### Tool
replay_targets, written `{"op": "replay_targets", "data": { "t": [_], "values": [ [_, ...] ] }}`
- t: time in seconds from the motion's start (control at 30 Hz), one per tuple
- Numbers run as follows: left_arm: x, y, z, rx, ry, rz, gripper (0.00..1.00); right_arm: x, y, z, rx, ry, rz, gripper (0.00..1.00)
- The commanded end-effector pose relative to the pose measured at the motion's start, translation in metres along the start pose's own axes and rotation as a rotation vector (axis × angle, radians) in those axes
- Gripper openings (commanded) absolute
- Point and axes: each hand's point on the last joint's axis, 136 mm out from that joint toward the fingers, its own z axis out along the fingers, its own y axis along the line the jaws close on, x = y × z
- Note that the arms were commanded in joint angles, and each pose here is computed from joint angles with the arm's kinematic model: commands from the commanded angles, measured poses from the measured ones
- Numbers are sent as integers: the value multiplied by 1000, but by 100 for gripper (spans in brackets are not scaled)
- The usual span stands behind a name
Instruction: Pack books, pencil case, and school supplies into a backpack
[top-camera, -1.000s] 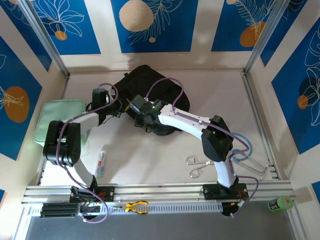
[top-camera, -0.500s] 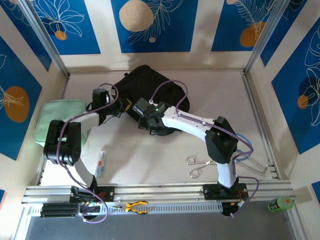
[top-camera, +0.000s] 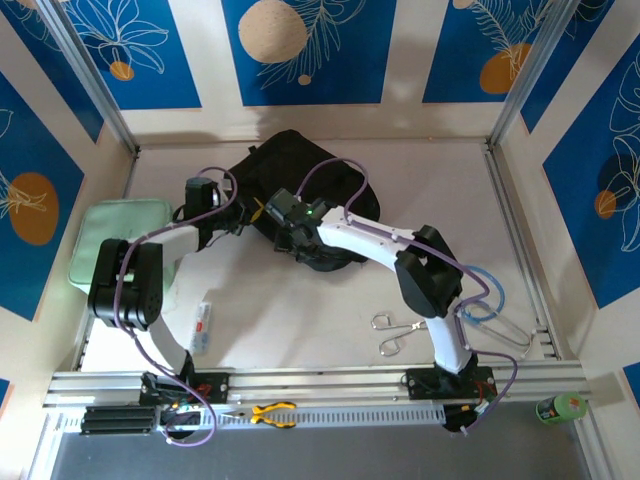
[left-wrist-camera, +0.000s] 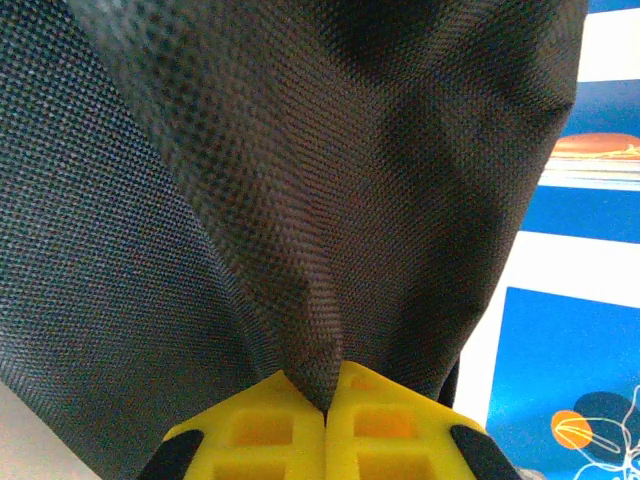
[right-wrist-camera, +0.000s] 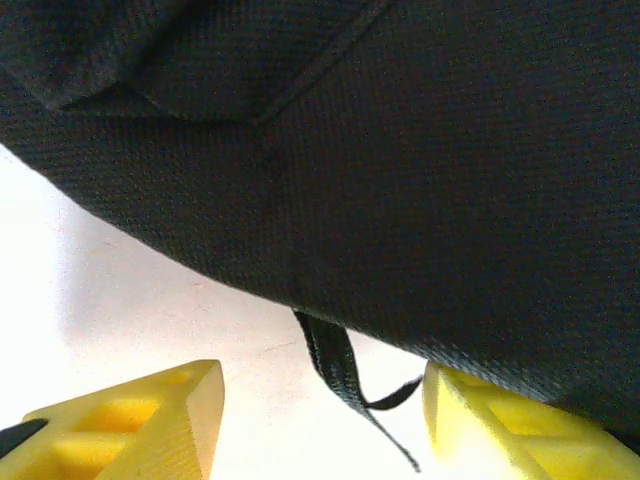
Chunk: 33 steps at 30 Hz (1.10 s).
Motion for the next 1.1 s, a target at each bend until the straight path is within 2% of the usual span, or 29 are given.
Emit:
{"op": "replay_targets", "data": {
  "t": [0.0, 0.57, 0.67, 0.83, 0.97, 1.07],
  "values": [
    [11, -21, 4, 78, 62, 34, 0, -3, 10, -1, -28, 12, -35, 53],
    [10, -20, 4, 77, 61, 32, 0, -15, -7, 3, 48, -31, -27, 25],
    [10, -20, 4, 76, 58, 31, 0, -15, -9, 3, 60, -33, -33, 18],
    [9, -19, 4, 69, 54, 31, 0, -15, -16, -3, 87, -49, -36, 0],
    [7, -13, 6, 46, 41, 32, 0, -11, -24, -18, 81, -97, -64, 0],
    [3, -10, 8, 26, 28, 42, 0, -1, -39, -26, 96, -84, -69, 0]
  ]
}}
